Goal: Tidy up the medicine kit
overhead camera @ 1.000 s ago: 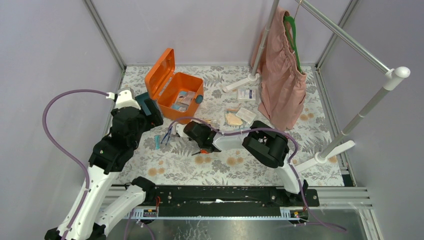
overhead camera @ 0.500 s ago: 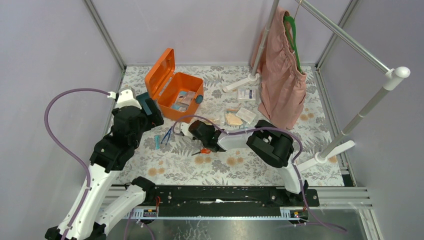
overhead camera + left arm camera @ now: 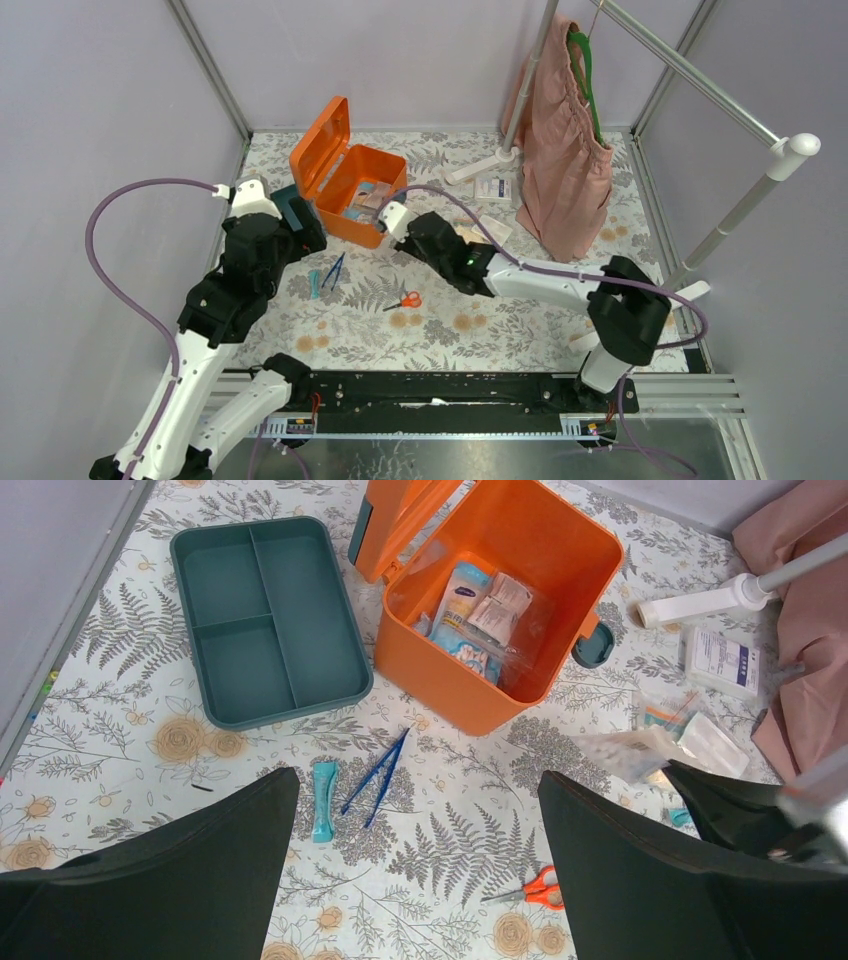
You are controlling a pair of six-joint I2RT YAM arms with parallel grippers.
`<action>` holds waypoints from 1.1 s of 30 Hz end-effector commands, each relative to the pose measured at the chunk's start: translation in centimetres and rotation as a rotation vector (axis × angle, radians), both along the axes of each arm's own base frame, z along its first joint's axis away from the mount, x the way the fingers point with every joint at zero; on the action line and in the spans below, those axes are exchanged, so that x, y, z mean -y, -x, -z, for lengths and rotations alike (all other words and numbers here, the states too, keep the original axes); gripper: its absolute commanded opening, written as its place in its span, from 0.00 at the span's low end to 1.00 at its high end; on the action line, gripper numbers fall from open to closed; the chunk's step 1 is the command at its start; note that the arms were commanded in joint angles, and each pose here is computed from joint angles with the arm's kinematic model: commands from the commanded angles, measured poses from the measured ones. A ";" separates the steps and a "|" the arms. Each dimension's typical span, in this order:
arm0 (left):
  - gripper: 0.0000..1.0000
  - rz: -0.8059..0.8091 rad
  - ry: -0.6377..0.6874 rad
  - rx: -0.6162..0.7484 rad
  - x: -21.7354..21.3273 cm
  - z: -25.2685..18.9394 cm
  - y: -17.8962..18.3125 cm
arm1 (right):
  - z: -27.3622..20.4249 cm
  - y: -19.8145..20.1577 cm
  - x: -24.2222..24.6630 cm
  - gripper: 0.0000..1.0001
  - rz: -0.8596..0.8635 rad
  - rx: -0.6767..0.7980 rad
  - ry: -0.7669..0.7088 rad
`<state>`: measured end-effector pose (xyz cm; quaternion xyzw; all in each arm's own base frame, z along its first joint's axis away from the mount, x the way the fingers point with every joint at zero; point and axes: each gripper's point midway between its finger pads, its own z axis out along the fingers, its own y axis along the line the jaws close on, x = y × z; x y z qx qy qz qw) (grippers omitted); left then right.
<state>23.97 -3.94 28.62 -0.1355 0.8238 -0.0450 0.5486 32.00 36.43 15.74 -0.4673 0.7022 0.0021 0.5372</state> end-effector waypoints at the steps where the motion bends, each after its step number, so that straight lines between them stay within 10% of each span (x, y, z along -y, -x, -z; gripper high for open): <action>1: 0.99 -0.006 0.004 0.018 -0.2 -0.3 0.2 | -1.5 0.8 1.1 0.00 0.007 -0.134 -0.184; 16: 0.99 -0.029 0.015 0.039 -0.8 -0.8 0.9 | -11.5 -3.6 -5.1 0.00 0.015 -0.319 -0.641; 28: 0.99 -0.042 0.012 0.042 -1.3 -0.9 1.6 | -8.4 -8.6 -11.3 0.00 0.193 -0.730 -1.008; 33: 0.99 -0.039 0.013 0.037 -1.3 -0.7 1.7 | -6.3 -10.2 -11.8 0.15 0.235 -0.815 -1.058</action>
